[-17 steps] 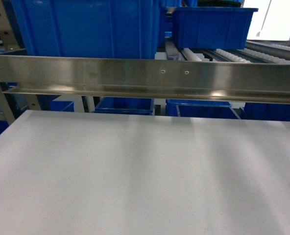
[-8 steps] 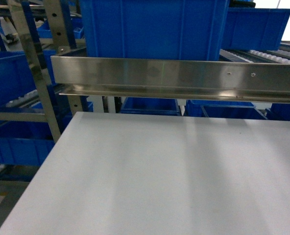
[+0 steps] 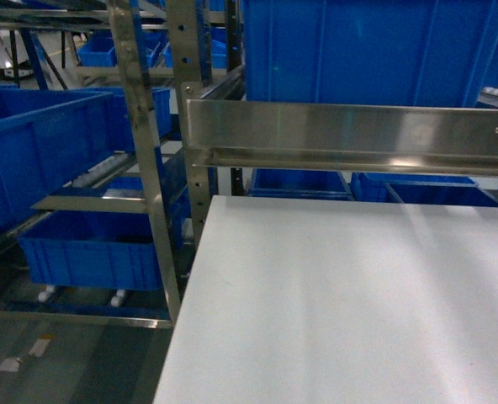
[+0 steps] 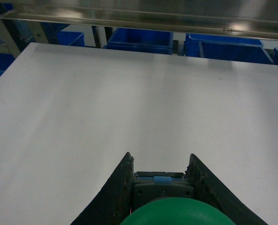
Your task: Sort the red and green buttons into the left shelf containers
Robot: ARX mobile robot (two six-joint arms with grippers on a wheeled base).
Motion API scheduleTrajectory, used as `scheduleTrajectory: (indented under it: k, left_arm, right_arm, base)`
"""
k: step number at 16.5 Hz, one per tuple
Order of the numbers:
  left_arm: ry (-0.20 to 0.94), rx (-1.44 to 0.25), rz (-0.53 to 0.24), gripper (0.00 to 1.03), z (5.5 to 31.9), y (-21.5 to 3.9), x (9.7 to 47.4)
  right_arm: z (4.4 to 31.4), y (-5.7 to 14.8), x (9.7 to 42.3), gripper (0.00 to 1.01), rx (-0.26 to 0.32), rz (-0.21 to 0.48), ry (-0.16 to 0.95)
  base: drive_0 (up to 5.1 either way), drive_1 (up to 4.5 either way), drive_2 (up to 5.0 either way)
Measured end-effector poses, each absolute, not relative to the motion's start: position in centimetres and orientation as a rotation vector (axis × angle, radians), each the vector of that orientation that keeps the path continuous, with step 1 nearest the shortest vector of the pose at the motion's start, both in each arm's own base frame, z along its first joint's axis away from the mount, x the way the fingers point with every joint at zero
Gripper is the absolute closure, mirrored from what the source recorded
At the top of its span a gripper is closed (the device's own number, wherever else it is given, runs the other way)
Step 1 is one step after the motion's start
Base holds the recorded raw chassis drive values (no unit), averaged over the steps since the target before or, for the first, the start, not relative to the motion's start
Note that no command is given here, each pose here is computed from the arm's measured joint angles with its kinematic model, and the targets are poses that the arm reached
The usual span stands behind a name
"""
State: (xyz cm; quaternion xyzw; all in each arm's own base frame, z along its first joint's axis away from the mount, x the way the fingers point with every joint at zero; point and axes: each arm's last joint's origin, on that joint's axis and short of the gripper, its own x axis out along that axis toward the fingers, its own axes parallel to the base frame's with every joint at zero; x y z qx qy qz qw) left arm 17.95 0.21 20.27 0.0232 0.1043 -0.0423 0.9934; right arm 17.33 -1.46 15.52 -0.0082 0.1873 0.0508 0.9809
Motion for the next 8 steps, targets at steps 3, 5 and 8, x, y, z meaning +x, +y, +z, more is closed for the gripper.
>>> scheduleTrajectory:
  k: [3, 5, 8]
  left_arm:
    - [0.209, 0.046, -0.082, 0.77, 20.27, 0.22, 17.95]
    - [0.210, 0.047, -0.083, 0.77, 20.26, 0.21, 17.95]
    - [0.212, 0.047, -0.083, 0.77, 20.25, 0.21, 17.95]
  right_arm:
    - [15.50, -1.46, 17.33, 0.72, -0.016, 0.102, 0.379]
    - [15.50, -1.46, 17.33, 0.72, -0.016, 0.102, 0.379]
    - [15.50, -1.46, 17.32, 0.72, -0.017, 0.102, 0.380]
  base:
    - [-4.9, 2.46, 2.5]
    - [-4.9, 2.44, 2.4]
    - [-4.9, 2.45, 2.5]
